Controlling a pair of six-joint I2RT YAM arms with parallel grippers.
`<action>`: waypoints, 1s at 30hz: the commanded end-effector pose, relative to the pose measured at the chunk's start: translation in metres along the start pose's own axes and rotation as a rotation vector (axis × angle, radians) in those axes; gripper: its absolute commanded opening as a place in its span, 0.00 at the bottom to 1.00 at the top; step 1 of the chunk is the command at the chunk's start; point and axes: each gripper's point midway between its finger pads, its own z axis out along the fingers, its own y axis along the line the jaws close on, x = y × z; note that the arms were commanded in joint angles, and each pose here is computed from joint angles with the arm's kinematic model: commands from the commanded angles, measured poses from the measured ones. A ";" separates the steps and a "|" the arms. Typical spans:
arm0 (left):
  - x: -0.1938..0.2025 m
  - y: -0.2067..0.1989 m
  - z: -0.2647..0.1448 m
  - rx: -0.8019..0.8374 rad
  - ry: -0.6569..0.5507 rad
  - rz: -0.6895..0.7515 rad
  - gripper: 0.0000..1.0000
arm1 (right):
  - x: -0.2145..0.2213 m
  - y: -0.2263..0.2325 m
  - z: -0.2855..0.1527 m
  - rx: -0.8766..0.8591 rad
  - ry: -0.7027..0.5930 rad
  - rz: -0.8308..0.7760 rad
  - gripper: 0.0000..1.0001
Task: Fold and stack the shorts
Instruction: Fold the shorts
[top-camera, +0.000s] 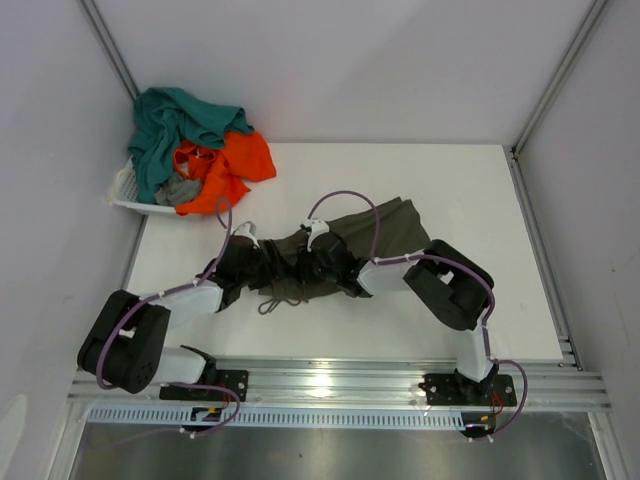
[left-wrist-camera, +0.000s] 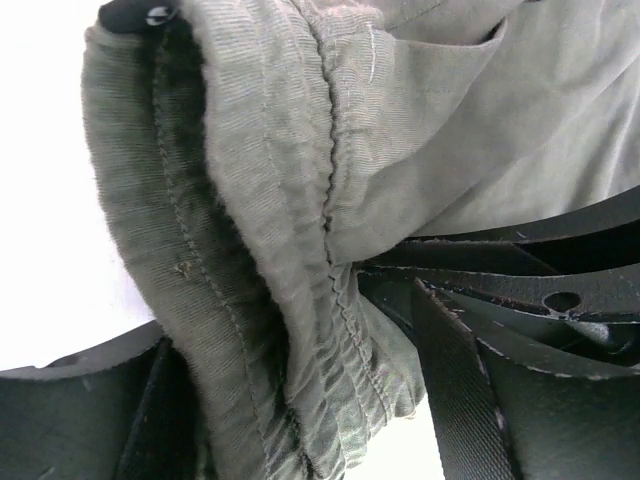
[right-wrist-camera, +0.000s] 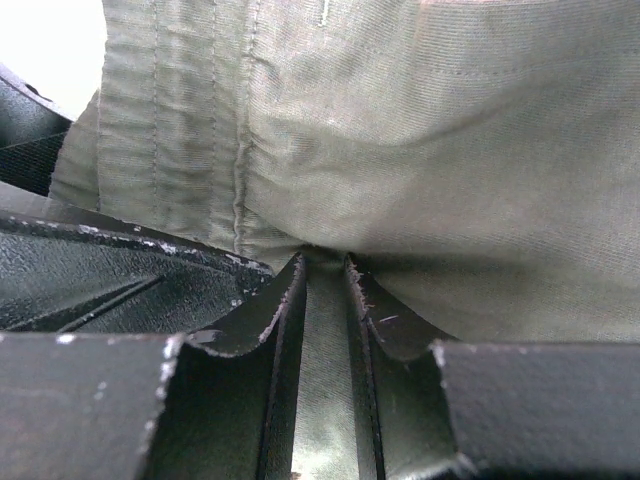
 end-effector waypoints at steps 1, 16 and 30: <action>0.028 0.024 0.002 -0.060 0.078 -0.041 0.74 | 0.013 -0.002 -0.009 0.026 0.049 -0.035 0.25; 0.022 0.022 -0.004 -0.003 -0.023 -0.069 0.28 | 0.024 0.009 -0.005 -0.011 0.068 -0.035 0.25; -0.017 0.010 -0.035 -0.097 -0.057 0.033 0.00 | 0.022 0.015 -0.008 0.019 0.056 -0.072 0.25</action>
